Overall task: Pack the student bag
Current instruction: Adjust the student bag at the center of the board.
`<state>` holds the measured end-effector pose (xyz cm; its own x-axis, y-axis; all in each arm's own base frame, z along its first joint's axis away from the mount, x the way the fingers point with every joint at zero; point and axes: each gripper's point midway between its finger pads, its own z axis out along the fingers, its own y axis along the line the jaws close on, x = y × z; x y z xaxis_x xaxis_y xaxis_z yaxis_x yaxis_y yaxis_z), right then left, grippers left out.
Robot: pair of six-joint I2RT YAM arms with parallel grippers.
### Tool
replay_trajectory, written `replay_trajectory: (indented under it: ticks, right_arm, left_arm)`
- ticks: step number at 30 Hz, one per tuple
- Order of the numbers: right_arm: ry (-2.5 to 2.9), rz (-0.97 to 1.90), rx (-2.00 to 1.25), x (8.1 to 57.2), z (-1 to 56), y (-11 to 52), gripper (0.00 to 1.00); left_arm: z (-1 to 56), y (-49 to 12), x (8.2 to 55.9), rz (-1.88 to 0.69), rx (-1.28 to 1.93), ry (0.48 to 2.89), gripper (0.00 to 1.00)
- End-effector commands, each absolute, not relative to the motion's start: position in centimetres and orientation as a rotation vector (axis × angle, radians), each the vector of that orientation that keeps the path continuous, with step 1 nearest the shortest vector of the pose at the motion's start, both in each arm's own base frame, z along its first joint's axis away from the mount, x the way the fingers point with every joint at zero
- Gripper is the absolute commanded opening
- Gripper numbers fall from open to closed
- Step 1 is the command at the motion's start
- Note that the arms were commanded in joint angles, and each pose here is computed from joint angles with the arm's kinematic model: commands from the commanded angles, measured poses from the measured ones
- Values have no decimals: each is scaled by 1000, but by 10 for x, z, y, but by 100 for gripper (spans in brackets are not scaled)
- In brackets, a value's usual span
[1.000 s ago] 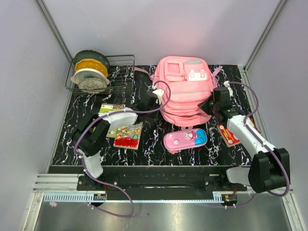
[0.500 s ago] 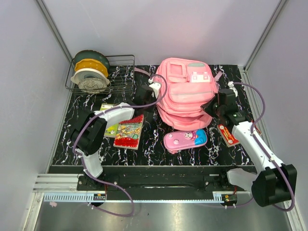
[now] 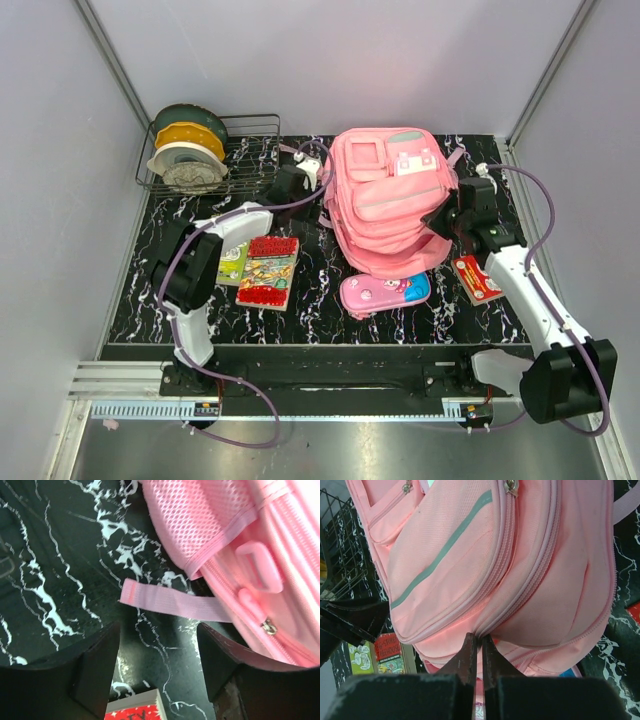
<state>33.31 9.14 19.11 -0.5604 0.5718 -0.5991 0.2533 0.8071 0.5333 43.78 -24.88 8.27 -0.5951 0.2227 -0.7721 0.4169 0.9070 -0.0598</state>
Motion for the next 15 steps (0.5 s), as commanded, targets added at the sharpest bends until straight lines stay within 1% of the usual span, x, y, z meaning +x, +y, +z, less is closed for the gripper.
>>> replay_trajectory:
  ticks: [1, 3, 4, 5, 6, 8, 11, 12, 14, 15]
  right_arm:
    - [2102, 627, 485, 354, 235, 112, 0]
    - [2082, 666, 468, 361, 244, 118, 0]
    - [2093, 674, 467, 365, 241, 121, 0]
    - [2098, 685, 463, 369, 241, 123, 0]
    - [2089, 714, 448, 372, 248, 128, 0]
    - [2099, 751, 446, 378, 248, 134, 0]
    - [2079, 794, 445, 383, 252, 140, 0]
    - [2063, 814, 442, 384, 257, 142, 0]
    - [2066, 830, 441, 386, 256, 145, 0]
    - [2064, 845, 431, 386, 259, 148, 0]
  left_arm:
    - [120, -248, 437, -360, 403, 2138, 67]
    - [140, -251, 424, -432, 397, 2102, 70]
    - [150, -253, 419, -463, 397, 2087, 75]
    - [154, -257, 409, -527, 398, 2087, 77]
    - [177, -261, 400, -567, 400, 2037, 79]
    - [205, -268, 380, -667, 390, 1988, 82]
    - [240, -291, 353, -763, 404, 1898, 94]
    - [246, -306, 339, -790, 443, 1884, 95]
    - [261, -320, 328, -805, 481, 1853, 99]
    - [265, -334, 317, -819, 535, 1836, 99]
